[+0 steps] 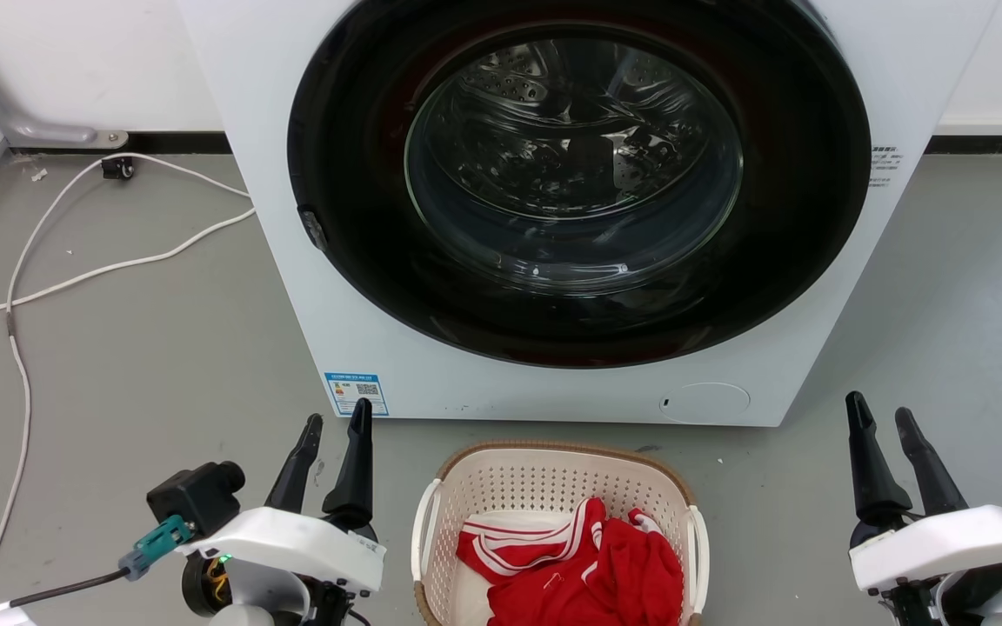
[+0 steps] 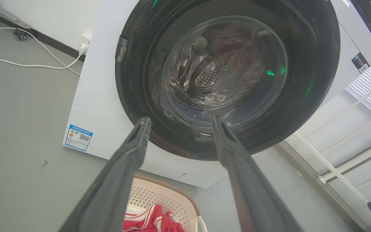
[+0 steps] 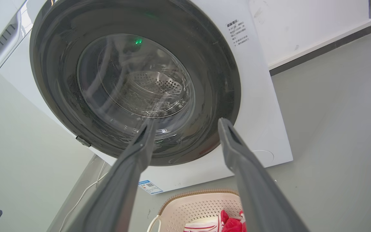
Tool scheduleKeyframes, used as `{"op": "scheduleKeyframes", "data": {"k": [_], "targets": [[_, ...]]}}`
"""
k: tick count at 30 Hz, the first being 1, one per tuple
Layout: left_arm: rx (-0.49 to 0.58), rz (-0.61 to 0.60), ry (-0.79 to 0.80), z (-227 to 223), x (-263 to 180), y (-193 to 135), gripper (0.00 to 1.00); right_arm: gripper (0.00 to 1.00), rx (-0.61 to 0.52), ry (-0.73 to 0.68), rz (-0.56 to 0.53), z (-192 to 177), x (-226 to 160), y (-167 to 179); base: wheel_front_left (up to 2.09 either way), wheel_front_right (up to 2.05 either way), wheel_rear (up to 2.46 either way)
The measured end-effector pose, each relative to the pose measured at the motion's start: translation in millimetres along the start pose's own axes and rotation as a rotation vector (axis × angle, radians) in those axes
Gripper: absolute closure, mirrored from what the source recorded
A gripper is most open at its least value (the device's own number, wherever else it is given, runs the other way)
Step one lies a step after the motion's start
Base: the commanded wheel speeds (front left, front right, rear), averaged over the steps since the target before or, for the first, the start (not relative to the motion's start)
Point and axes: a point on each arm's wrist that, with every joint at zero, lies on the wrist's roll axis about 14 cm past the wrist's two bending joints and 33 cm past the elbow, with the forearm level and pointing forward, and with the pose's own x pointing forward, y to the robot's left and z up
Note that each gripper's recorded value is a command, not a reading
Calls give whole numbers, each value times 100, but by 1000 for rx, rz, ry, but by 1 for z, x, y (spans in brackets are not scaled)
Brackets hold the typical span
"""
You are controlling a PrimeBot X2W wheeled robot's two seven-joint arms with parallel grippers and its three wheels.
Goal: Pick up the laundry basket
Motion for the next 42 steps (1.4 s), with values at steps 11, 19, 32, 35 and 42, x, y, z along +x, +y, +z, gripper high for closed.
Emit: {"op": "scheduleKeyframes", "data": {"k": [11, 19, 32, 35, 42], "targets": [[143, -25, 0, -4, -1, -8, 0, 0, -138, 8, 26, 1, -2, 8, 0, 0, 0], [231, -39, 0, -7, -1, -12, 0, 0, -221, 16, 33, 1, -5, 10, 0, 0, 0], [348, -71, -21, -6, -1, -20, 0, 0, -337, 23, 45, 1, -8, 14, 0, 0, 0], [371, -72, -24, -7, -1, -20, 0, 0, -360, 21, 48, 2, -8, 15, 0, 0, 0], [409, -68, -30, -7, -1, -18, 0, 0, -408, 16, 50, 1, -8, 14, 0, 0, 0]]}}
